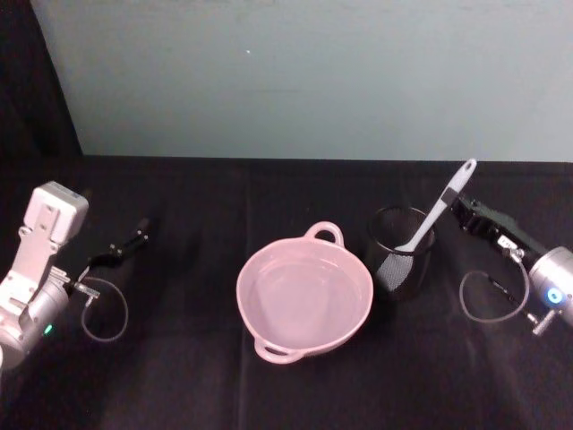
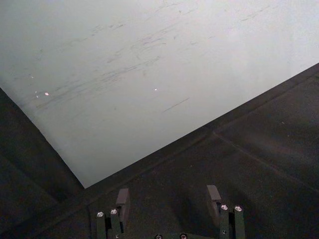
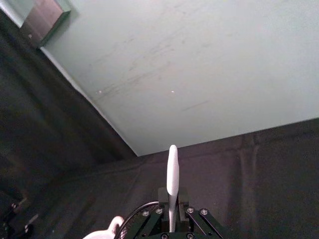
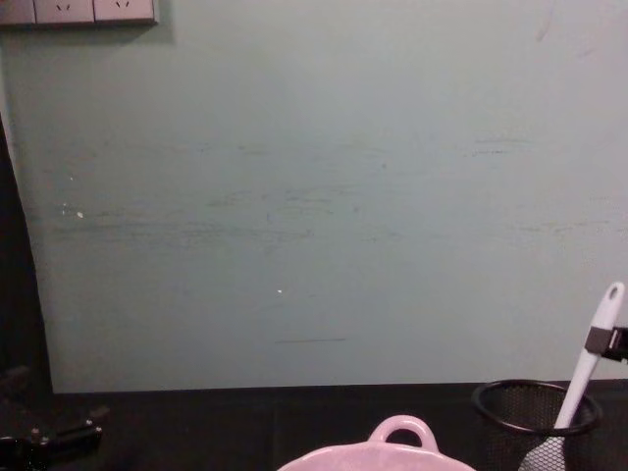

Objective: Use the one hand to pick up the spoon and stir the clear water in the bowl.

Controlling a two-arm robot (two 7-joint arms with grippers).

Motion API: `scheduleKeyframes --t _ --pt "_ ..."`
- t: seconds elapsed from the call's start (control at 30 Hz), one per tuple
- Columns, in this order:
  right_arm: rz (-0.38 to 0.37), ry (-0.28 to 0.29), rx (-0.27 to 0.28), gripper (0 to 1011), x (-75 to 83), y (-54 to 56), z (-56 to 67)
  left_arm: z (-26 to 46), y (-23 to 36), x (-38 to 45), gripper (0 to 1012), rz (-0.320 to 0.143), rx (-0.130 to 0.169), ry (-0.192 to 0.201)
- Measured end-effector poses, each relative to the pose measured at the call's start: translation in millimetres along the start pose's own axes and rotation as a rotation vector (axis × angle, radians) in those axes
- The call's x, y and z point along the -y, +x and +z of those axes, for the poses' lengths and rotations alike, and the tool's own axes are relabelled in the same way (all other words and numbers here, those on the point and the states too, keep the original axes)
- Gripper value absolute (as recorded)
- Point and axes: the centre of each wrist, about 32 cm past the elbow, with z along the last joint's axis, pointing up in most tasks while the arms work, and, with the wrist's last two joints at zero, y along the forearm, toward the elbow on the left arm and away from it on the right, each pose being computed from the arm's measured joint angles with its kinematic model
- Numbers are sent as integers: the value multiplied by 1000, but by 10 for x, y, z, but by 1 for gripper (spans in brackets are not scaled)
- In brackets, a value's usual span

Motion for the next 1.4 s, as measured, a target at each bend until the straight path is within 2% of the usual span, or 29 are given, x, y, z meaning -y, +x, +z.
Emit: scheduleKeyframes --t 0.23,0.33,0.47,0.57,0.67,0.77,0.83,0.9,1.13,1.4 --pt "51 -6 127 108 4 -103 165 0 0 0 1005 0 0 0" --pt "75 -8 211 108 1 -193 333 0 0 0 1005 0 0 0" --pt "97 -4 285 108 4 -295 490 0 -1 0 1005 0 0 0" --pt "120 3 383 108 4 -436 680 0 0 0 1005 0 0 0" --pt "129 3 439 108 2 -512 777 0 0 0 1005 0 0 0" --pt "147 2 524 108 -6 -638 913 0 0 0 1005 0 0 0" --pt "153 2 554 108 -11 -685 960 0 -1 0 1005 0 0 0" --pt "167 3 580 108 -20 -748 1025 0 0 0 1005 0 0 0" --pt "237 12 616 108 -77 -923 1161 0 -1 0 1005 0 0 0" --pt "337 -4 594 108 -209 -1042 1208 0 0 0 1005 0 0 0"
